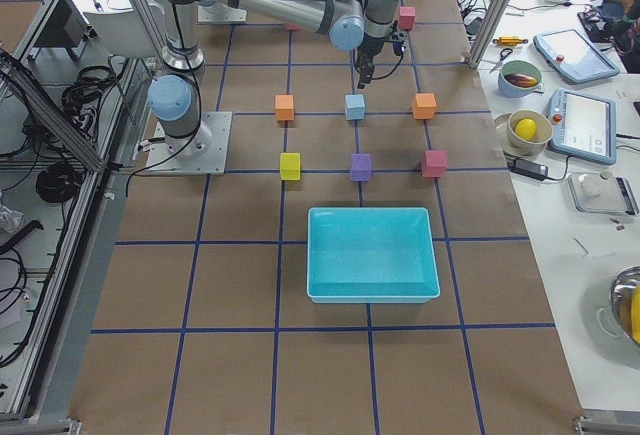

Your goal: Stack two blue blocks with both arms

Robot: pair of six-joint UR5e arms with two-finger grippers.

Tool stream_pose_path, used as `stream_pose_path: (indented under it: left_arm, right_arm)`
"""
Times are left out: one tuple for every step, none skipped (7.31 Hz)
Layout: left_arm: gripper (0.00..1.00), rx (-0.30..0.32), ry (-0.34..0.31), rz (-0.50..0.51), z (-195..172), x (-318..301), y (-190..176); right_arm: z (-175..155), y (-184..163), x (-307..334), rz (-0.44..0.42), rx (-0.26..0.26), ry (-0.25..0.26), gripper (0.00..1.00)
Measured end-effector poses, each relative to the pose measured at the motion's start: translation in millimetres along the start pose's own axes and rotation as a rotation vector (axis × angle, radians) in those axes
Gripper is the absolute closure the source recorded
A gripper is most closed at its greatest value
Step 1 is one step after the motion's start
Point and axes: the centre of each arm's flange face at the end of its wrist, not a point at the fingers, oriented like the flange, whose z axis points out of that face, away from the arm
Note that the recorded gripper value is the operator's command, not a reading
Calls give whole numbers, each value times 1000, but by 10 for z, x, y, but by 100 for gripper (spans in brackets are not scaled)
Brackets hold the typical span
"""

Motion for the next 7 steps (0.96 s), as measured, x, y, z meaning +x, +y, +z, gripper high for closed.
stream_pose_path:
  left_arm:
    - [0, 0, 0, 0, 1, 0, 1]
    - [0, 0, 0, 0, 2, 1, 1]
    - [0, 0, 0, 0, 3, 2, 1]
    - [0, 0, 0, 0, 3, 2, 1]
    - [0, -1, 0, 0, 3, 2, 2]
    - [0, -1, 0, 0, 3, 2, 1]
    - [0, -1, 0, 0, 3, 2, 1]
  right_arm:
    - [216, -6, -4, -2, 11, 0, 0]
    - [430, 33, -13, -2, 10, -1, 0]
    - [597, 73, -20, -4, 6, -2, 0]
    - [723, 86, -23, -9, 0, -3, 0]
    - [832, 81, -26, -11, -13, -4, 0]
    - [891, 62, -36, -12, -14, -14, 0]
    - [940, 21, -65, -14, 2, -43, 28]
